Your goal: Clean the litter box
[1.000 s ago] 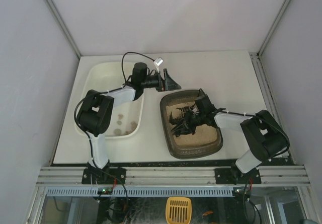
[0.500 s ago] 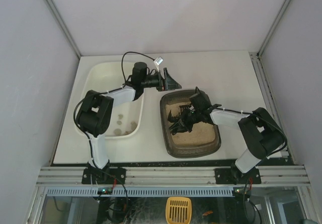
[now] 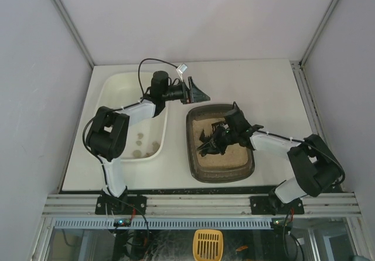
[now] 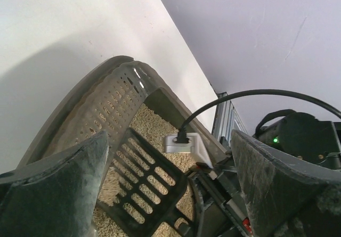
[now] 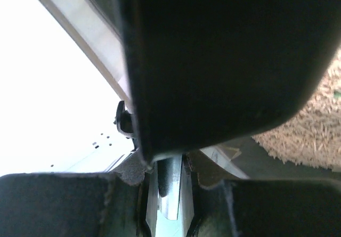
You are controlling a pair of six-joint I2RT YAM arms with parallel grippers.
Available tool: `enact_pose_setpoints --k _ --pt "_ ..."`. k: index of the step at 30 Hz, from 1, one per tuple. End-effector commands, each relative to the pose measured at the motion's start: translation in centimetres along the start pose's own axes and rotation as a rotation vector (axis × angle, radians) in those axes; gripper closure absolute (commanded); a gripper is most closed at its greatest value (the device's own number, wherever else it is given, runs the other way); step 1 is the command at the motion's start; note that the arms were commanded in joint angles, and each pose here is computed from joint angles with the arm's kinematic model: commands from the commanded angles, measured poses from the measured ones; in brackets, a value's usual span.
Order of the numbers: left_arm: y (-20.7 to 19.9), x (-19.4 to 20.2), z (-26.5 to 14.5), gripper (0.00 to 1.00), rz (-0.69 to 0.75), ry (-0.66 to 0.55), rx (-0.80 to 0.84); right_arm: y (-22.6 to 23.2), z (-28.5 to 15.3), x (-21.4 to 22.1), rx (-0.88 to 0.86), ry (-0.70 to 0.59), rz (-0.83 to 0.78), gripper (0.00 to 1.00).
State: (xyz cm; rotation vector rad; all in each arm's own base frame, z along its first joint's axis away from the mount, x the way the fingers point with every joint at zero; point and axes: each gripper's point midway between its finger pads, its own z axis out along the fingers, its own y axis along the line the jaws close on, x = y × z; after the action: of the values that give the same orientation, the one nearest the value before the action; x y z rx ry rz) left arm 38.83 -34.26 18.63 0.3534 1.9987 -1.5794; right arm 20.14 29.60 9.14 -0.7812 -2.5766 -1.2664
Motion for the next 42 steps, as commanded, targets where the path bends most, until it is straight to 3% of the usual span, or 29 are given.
enact_pose_setpoints --k 1,15,33,42 --pt "-2.0 -1.2 -1.1 0.00 0.045 -0.041 0.028 -0.7 -1.8 0.8 0.045 -0.024 0.088 1.00" --pt "-1.2 -1.1 -0.7 0.00 -0.158 -0.101 0.093 -0.3 -0.1 0.3 0.128 0.012 0.169 1.00" --pt "-1.6 -2.3 -1.8 0.00 -0.138 -0.119 0.114 0.7 2.6 -3.0 0.129 -0.083 0.143 1.00" --pt "-1.6 -2.3 -1.9 0.00 -0.134 -0.120 0.118 0.7 3.4 -4.4 -0.017 -0.182 0.120 1.00"
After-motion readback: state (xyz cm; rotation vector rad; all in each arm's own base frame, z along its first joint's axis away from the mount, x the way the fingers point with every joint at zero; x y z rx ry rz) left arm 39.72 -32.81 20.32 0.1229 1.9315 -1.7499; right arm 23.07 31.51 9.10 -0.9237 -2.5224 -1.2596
